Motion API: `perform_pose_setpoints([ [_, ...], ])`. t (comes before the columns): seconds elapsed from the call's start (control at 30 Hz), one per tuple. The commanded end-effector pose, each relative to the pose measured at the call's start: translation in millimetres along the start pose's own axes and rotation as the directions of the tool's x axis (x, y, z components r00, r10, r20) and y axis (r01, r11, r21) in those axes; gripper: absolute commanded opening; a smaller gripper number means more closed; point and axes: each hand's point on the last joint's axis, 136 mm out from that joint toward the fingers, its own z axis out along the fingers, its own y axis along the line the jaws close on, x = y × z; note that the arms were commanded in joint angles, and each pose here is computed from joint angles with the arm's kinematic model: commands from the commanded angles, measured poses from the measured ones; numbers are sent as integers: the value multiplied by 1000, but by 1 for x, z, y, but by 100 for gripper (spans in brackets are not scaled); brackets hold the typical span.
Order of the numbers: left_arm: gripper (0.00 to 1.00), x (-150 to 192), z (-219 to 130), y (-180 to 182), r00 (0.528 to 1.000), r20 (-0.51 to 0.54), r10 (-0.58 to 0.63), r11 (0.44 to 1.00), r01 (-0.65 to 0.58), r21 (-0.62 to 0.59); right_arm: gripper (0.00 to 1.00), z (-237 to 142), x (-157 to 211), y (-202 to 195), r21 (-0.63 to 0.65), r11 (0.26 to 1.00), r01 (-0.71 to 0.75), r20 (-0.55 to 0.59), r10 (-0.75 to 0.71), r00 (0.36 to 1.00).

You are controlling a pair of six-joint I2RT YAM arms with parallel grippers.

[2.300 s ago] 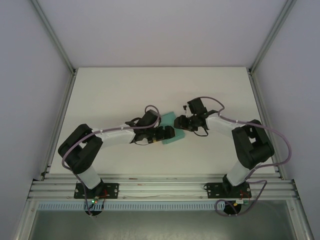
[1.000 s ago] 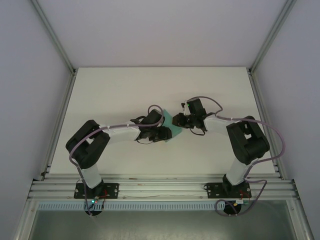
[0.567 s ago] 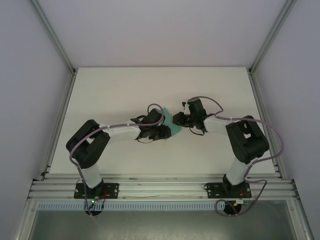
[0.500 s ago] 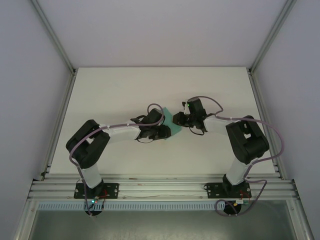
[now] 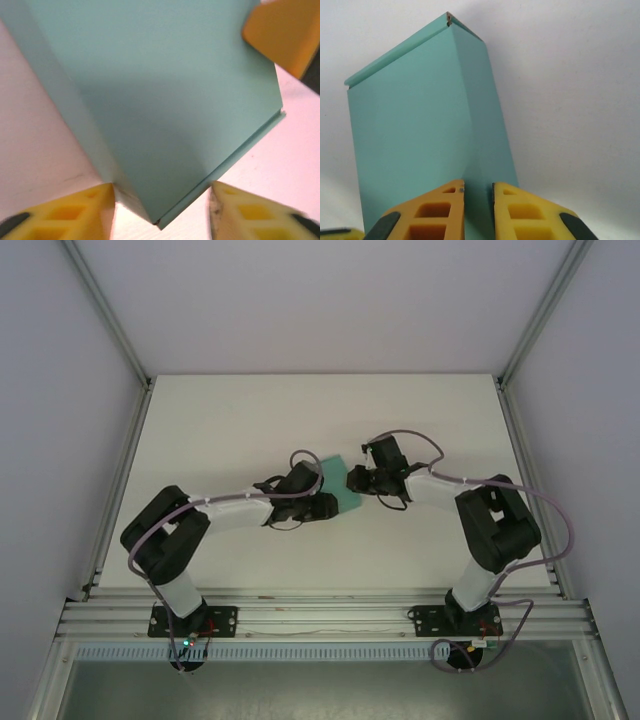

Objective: Assemble paper box

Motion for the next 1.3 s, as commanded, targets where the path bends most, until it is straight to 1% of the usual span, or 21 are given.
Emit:
perform_pose_setpoints([
  [0.0, 59, -12, -15, 13, 998, 60, -32, 999, 34, -18, 8, 0, 74, -47, 205, 978, -45, -214, 90, 973],
  [0.03, 64, -16, -19, 15, 996, 76, -52, 998, 53, -15, 8, 0, 73, -46, 204, 978, -51, -207, 94, 974],
  [0.13, 75, -31, -26, 21, 988, 118, -100, 995, 99, 8, 9, 0, 71, -46, 210, 976, -61, -190, 102, 976],
  [0.2, 80, -39, -28, 18, 984, 129, -121, 992, 115, 54, 9, 0, 70, -46, 218, 974, -62, -185, 104, 977],
  [0.3, 86, -52, -25, 14, 980, 141, -141, 987, 128, 94, 9, 0, 68, -45, 216, 974, -63, -182, 104, 978],
  [0.43, 86, -68, -13, 23, 977, 148, -153, 987, 146, 61, 9, 1, 65, -43, 209, 976, -63, -175, 101, 979],
  [0.5, 83, -76, -5, 29, 974, 154, -167, 986, 161, 49, 9, 2, 66, -43, 210, 976, -61, -180, 100, 979],
  [0.57, 78, -81, 5, 27, 972, 156, -176, 983, 167, 69, 9, 4, 66, -44, 213, 975, -57, -184, 98, 978],
  [0.67, 74, -85, 17, 25, 973, 145, -177, 983, 167, 80, 9, 8, 65, -44, 213, 976, -53, -187, 94, 978],
  [0.73, 68, -84, 25, 26, 973, 132, -188, 980, 178, 85, 9, 9, 64, -43, 209, 977, -50, -188, 90, 978],
  [0.87, 47, -72, 39, 28, 968, 95, -234, 967, 221, 129, 9, 13, 60, -41, 203, 978, -43, -192, 83, 978],
  [0.93, 42, -63, 44, 31, 963, 74, -258, 959, 246, 138, 9, 16, 60, -42, 204, 978, -40, -198, 81, 977],
  [0.97, 37, -60, 45, 34, 962, 70, -265, 958, 254, 134, 9, 18, 60, -41, 202, 979, -38, -201, 79, 976],
  [1.03, 21, -52, 46, 39, 957, 63, -283, 954, 273, 125, 9, 20, 59, -41, 200, 979, -36, -206, 78, 976],
  [1.1, 1, -46, 48, 43, 950, 64, -307, 946, 297, 126, 9, 22, 58, -40, 194, 980, -34, -205, 75, 976],
  [1.17, 0, -42, 49, 48, 941, 70, -331, 939, 321, 127, 10, 23, 56, -40, 194, 980, -33, -203, 73, 976],
  [1.27, 0, -38, 52, 56, 931, 76, -356, 931, 347, 114, 16, 22, 52, -41, 196, 980, -34, -191, 72, 979],
])
